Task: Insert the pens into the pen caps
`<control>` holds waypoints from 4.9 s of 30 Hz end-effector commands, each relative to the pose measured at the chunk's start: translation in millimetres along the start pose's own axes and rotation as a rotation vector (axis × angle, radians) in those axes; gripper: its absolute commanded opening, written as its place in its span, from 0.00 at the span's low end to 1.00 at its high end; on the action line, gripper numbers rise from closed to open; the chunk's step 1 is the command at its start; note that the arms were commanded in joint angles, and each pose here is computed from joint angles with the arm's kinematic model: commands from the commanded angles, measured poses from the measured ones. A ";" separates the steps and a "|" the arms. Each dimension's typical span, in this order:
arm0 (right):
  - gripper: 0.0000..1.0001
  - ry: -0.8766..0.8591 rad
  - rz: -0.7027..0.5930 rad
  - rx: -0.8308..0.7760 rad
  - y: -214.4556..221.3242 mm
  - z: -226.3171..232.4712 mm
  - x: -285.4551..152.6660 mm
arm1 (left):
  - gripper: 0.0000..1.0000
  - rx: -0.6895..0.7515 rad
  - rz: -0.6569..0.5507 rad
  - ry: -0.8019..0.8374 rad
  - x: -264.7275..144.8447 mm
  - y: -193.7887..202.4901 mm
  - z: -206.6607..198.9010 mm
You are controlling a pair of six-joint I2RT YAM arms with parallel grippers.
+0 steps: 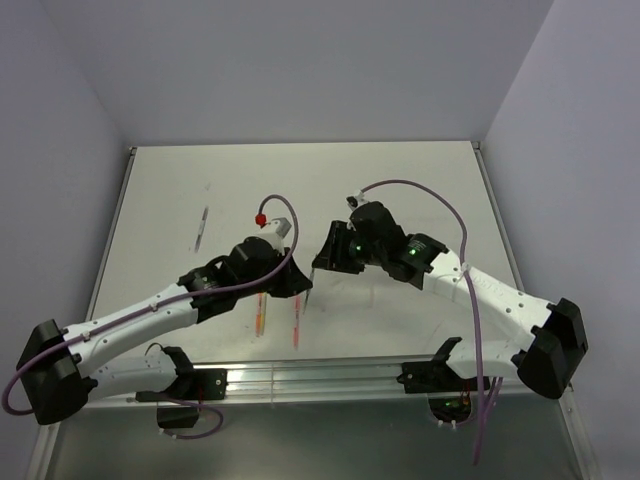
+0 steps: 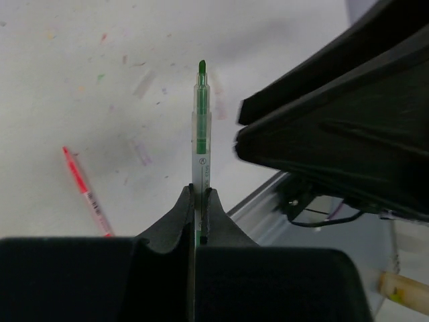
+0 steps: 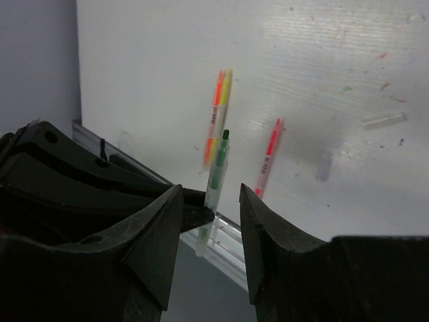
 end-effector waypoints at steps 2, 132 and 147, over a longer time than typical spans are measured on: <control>0.47 -0.127 -0.042 0.019 -1.2 23.8 -6.4 | 0.00 -0.016 -0.070 0.231 -17.1 -22.8 -33.3; 0.00 0.014 -0.482 0.192 -110.3 53.4 -38.3 | 0.00 0.120 -0.292 0.444 -82.1 -67.4 -53.6; 0.00 -0.358 -0.486 0.073 -107.6 101.9 -84.5 | 0.00 0.157 -0.313 0.576 -91.4 -96.2 -90.3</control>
Point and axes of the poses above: each gripper's point midway between its finger pads, its own x axis out along the fingers, its own z axis along the line the jaws close on, y = z × x, the point moved 5 cm from there along -x, back along the fingers, and after that the axes turned 5 degrees about x, right-handed, at the moved point
